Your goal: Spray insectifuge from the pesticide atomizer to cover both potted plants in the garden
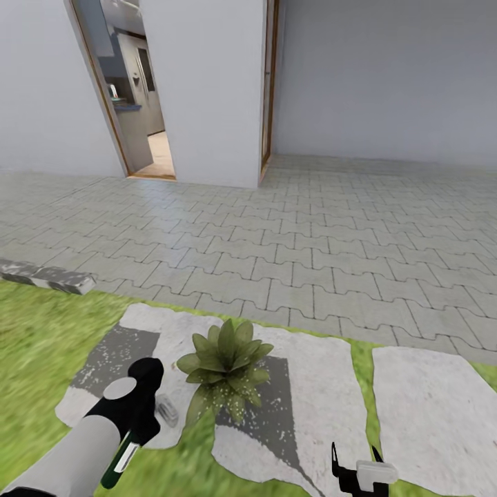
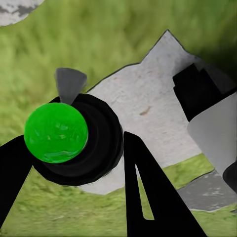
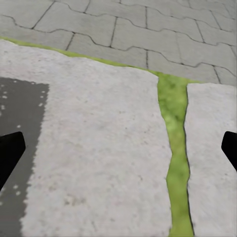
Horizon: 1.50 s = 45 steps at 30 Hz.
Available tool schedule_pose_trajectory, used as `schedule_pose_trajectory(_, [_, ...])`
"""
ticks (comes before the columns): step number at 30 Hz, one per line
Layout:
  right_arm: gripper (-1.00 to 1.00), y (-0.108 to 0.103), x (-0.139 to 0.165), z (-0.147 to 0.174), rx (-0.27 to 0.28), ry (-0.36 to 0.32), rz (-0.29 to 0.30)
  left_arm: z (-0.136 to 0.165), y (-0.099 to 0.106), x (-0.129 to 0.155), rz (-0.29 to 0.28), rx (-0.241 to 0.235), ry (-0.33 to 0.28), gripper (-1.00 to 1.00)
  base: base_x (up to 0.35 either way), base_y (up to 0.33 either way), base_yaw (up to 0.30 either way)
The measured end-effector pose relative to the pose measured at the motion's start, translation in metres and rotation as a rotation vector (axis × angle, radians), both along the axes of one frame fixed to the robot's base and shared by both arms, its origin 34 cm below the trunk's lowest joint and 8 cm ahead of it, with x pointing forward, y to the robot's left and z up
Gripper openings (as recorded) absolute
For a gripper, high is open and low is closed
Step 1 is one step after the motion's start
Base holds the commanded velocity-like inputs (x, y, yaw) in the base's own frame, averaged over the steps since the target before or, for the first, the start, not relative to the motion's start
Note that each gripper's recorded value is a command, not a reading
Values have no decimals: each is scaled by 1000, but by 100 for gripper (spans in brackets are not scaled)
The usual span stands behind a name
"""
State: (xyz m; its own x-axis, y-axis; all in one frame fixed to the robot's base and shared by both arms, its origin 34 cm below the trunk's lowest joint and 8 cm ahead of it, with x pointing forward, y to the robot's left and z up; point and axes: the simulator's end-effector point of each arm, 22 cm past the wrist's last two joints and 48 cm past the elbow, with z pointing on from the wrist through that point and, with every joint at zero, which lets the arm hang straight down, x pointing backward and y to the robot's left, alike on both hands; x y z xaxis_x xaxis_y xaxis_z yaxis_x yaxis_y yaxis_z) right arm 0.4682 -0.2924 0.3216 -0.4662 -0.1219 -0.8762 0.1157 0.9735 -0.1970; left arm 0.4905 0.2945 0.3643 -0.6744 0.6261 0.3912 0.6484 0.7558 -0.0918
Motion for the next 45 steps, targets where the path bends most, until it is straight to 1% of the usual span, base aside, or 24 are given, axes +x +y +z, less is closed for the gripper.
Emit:
schedule_pose_trajectory(2, [100, 0, 0, 0, 0, 0, -1, 3, -3, 6, -2, -6, -17, -100, 1, 3, -4])
schedule_pose_trajectory(4, [100, 0, 0, 0, 0, 0, -1, 8, -12, 17, -2, -27, -48, -100, 0, 1, -169])
schedule_pose_trajectory(5, [100, 0, 0, 0, 0, 0, -1, 9, -14, 19, -1, -32, -54, -100, 0, 0, -240])
schedule_pose_trajectory(8, [100, 0, 0, 0, 0, 0, -2, 10, -14, 21, 1, -34, -58, -100, 0, 0, -274])
schedule_pose_trajectory(12, [100, 0, 0, 0, 0, 0, -2, 9, -5, 17, 18, -29, -48, -100, 0, 43, -292])
schedule_pose_trajectory(13, [100, 0, 0, 0, 0, 0, -2, 9, -4, 17, 28, -32, -47, -100, 0, 236, -230])
schedule_pose_trajectory(14, [100, 0, 0, 0, 0, 1, -1, 9, -2, 16, 52, -41, -47, -100, 0, 270, -118])
schedule_pose_trajectory(17, [100, 0, 0, 0, 0, 1, -1, 8, -3, 16, 67, -49, -48, -100, 0, 291, -49])
schedule_pose_trajectory(22, [100, 0, 0, 0, 0, 1, -1, 8, -6, 16, 65, -52, -48, -100, -1, 306, -42])
schedule_pose_trajectory(29, [100, 0, 0, 0, 0, 1, -2, 8, -9, 16, 59, -55, -49, -100, -43, 307, -274])
schedule_pose_trajectory(39, [100, 0, -1, 0, 0, 2, -2, 9, -8, 20, 60, -49, -61, -100, -38, 307, -300])
schedule_pose_trajectory(43, [100, 0, 0, 0, 0, 1, -1, 13, -12, 27, 59, -53, -72, -100, 19, 308, -202])
schedule_pose_trajectory(45, [100, 0, 0, 0, 1, 0, -1, 14, -18, 29, 51, -59, -76, -100, 112, 307, -39])
